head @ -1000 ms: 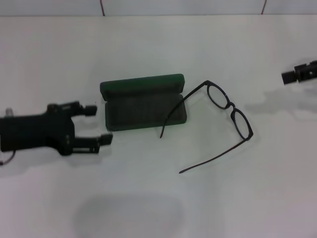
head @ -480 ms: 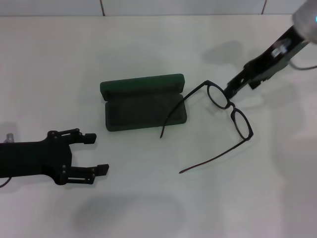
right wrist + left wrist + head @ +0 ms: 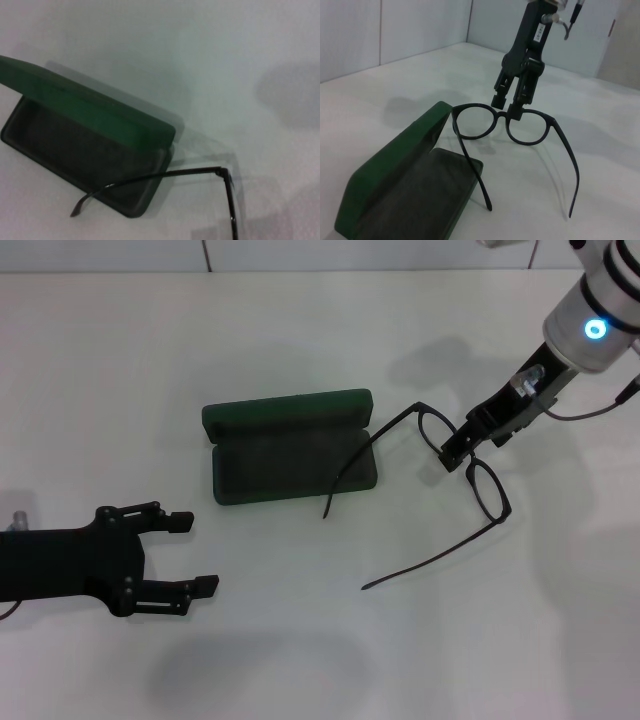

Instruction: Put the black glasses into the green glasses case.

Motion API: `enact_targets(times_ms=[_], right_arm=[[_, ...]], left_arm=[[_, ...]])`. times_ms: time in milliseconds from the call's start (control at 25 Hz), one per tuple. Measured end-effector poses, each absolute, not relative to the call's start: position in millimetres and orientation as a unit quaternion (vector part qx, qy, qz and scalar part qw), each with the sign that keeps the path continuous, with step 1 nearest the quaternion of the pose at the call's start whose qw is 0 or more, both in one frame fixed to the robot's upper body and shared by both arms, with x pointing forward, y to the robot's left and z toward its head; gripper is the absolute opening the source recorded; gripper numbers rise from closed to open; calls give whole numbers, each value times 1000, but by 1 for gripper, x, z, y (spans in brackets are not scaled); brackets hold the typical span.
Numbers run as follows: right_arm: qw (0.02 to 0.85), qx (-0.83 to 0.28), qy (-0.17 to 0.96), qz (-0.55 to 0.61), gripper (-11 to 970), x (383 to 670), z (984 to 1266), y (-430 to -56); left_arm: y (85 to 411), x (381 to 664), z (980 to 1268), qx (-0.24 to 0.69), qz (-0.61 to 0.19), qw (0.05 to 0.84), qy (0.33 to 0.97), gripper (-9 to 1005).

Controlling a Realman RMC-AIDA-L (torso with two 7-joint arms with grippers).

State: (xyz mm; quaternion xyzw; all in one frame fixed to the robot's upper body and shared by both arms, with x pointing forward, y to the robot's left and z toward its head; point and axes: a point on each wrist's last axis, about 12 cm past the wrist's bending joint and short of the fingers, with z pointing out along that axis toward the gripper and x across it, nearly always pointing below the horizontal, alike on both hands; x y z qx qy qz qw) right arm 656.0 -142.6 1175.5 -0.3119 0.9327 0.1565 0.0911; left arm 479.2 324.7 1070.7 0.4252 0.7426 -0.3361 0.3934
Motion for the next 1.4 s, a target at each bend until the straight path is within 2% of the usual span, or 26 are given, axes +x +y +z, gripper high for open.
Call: enact_targets(times_ms=[360,760,880,1400], right_arm=[[100,-310,935,141,779,656,1171,-142],[95,-315,935,134,360,655,1167,-141],[95,-315,935,134,155,655,1167,-141],[107,-311,934,138,35,653,1166,-156]], left_arm=[[324,479,1070,428,-334,396,741,889],[323,482,1071,430,-333,397,739,890],[322,482,1072,431,-333,398,738,890],[321,482,1072,431,-336,398,737,890]])
